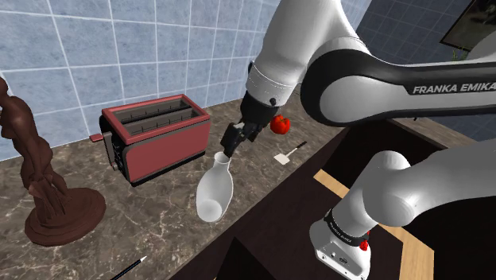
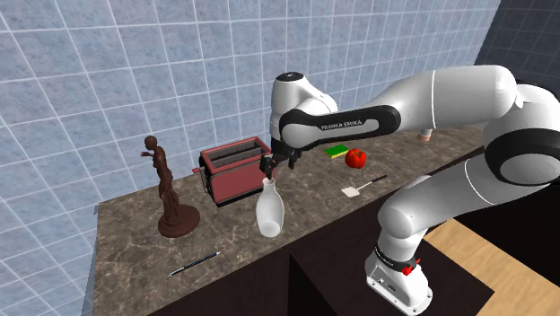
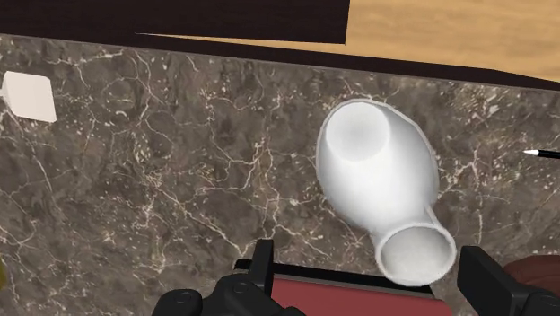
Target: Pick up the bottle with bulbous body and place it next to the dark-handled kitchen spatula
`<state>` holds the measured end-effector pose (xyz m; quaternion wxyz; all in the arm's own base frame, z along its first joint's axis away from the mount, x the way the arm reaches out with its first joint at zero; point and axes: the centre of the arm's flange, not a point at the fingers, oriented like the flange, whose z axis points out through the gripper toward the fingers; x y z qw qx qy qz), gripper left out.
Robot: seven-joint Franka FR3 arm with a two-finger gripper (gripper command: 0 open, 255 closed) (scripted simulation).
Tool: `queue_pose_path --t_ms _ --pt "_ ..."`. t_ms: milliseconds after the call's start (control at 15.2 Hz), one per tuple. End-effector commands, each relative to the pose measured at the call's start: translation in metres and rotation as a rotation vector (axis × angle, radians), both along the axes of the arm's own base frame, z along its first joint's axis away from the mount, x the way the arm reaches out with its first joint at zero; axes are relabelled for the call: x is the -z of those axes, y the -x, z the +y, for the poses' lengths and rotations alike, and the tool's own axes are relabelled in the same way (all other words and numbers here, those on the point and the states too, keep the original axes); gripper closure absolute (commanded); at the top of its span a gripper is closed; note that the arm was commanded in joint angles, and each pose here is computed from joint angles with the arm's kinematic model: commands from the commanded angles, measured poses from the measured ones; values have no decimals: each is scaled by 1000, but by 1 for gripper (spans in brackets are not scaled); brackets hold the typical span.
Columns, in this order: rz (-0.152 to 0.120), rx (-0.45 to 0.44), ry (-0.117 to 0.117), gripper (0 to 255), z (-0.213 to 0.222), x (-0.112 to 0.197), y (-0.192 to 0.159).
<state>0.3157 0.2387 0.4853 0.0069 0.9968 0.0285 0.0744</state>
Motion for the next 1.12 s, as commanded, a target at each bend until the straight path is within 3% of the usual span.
queue_pose_path --t_ms 0,594,1056 --pt "-5 0 -8 0 25 14 2" --pt "-7 -1 -11 0 34 58 -4" --pt "-7 -1 -11 0 34 58 -4"
